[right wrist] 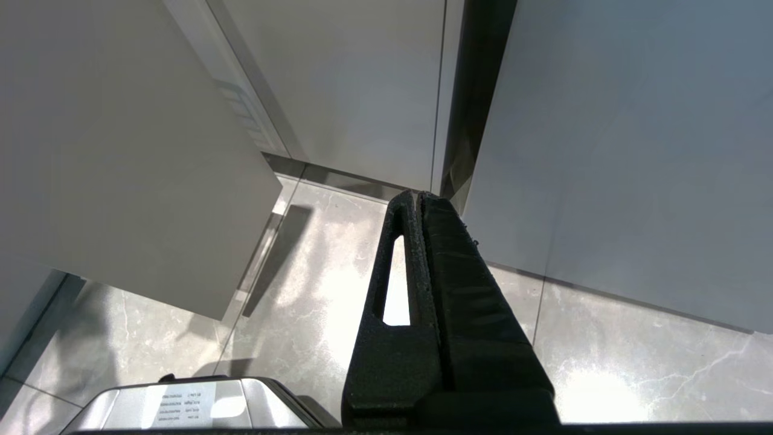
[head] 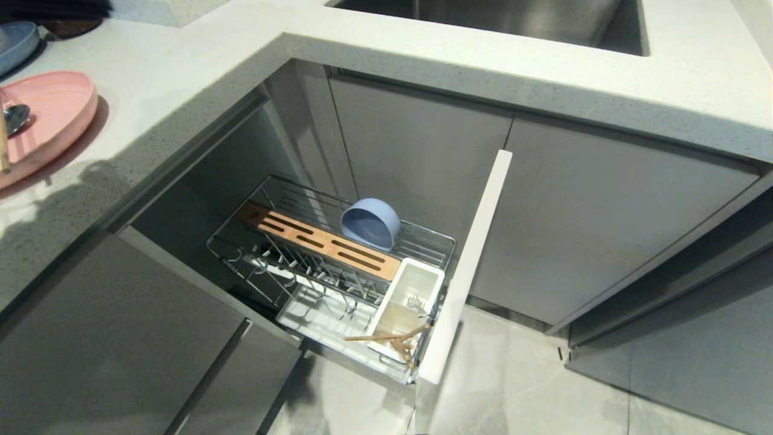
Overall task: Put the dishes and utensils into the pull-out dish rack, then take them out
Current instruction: Pick up the chopsticks and place it in the cupboard
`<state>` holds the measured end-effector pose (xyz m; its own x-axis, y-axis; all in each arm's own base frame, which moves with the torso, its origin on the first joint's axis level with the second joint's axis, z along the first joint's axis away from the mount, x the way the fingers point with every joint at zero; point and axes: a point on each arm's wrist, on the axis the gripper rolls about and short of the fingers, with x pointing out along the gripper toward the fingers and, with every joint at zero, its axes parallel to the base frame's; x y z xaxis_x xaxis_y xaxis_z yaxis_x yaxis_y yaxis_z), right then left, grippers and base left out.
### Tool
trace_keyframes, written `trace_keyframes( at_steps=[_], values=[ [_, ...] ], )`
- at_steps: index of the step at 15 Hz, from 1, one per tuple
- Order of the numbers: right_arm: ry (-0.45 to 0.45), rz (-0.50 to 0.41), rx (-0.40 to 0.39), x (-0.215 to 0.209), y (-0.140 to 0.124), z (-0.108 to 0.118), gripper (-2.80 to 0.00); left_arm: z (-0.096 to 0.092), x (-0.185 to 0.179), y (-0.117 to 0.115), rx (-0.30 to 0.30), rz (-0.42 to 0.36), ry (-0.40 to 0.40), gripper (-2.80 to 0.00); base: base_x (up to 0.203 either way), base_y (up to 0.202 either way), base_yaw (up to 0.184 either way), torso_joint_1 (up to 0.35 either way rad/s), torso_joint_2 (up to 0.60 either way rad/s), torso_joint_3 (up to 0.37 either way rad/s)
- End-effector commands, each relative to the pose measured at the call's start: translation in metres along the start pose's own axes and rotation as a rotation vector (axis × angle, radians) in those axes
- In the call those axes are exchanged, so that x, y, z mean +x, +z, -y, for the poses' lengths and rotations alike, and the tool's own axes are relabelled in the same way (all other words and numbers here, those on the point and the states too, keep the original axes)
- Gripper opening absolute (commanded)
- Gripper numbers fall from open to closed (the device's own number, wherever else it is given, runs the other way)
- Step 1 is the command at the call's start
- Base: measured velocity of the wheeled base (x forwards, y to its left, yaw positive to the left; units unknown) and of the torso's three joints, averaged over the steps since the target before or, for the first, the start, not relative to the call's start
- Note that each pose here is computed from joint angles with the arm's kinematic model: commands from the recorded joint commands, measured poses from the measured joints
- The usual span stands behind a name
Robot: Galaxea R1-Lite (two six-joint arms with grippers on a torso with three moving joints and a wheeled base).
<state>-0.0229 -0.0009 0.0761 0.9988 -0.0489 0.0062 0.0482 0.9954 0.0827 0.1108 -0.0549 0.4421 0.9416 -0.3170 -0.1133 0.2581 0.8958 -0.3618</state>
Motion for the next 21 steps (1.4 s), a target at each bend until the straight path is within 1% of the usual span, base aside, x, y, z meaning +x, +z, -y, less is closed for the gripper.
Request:
trace_keyframes(
  at_steps=[1, 2, 3, 5, 6, 7, 8, 11, 12, 13, 17, 21],
  values=[
    [0.000, 0.005, 0.000, 0.000, 0.000, 0.000, -2.80, -0.018, -0.063, 0.014, -0.036, 0.204, 0.117, -2.80, 0.000, 0.000, 0.000, 0.000, 0.00, 0.000],
    [0.000, 0.005, 0.000, 0.000, 0.000, 0.000, -2.80, -0.022, -0.075, 0.015, -0.040, 0.252, 0.190, -2.80, 0.000, 0.000, 0.000, 0.000, 0.00, 0.000],
    [0.000, 0.005, 0.000, 0.000, 0.000, 0.000, -2.80, -0.026, -0.083, 0.013, -0.035, 0.277, 0.277, -2.80, 0.000, 0.000, 0.000, 0.000, 0.00, 0.000],
    [0.000, 0.005, 0.000, 0.000, 0.000, 0.000, -2.80, -0.033, -0.088, 0.008, -0.016, 0.277, 0.463, -2.80, 0.000, 0.000, 0.000, 0.000, 0.00, 0.000],
    [0.000, 0.005, 0.000, 0.000, 0.000, 0.000, -2.80, -0.039, -0.084, 0.008, -0.009, 0.273, 0.573, -2.80, 0.000, 0.000, 0.000, 0.000, 0.00, 0.000],
    [0.000, 0.005, 0.000, 0.000, 0.000, 0.000, -2.80, -0.048, -0.072, 0.009, -0.007, 0.245, 0.675, -2.80, 0.000, 0.000, 0.000, 0.000, 0.00, 0.000],
    [-0.001, 0.005, 0.000, 0.000, 0.000, 0.000, -2.80, -0.057, -0.060, 0.008, -0.007, 0.187, 0.747, -2.80, 0.000, 0.000, 0.000, 0.000, 0.00, 0.000],
    [0.000, 0.005, 0.000, 0.000, 0.000, 0.000, -2.80, -0.076, -0.034, 0.005, -0.001, 0.064, 0.861, -2.80, 0.000, 0.000, 0.000, 0.000, 0.00, 0.000],
    [0.000, 0.005, 0.000, 0.000, 0.000, 0.000, -2.80, -0.080, -0.028, 0.003, -0.001, 0.033, 0.888, -2.80, 0.000, 0.000, 0.000, 0.000, 0.00, 0.000],
    [0.000, 0.005, 0.000, 0.000, 0.000, 0.000, -2.80, -0.084, -0.022, 0.003, -0.001, 0.010, 0.895, 0.00, 0.000, 0.000, 0.000, 0.000, 0.00, 0.000],
    [0.000, 0.005, 0.000, 0.000, 0.000, 0.000, -2.80, -0.089, -0.011, 0.002, -0.003, -0.023, 0.887, 0.00, 0.000, 0.000, 0.000, 0.000, 0.00, 0.000],
    [0.000, 0.005, 0.000, 0.000, 0.000, 0.000, -2.80, -0.091, 0.002, 0.001, -0.016, -0.069, 0.809, 0.00, 0.000, 0.000, 0.000, 0.000, 0.00, 0.000]
  ],
)
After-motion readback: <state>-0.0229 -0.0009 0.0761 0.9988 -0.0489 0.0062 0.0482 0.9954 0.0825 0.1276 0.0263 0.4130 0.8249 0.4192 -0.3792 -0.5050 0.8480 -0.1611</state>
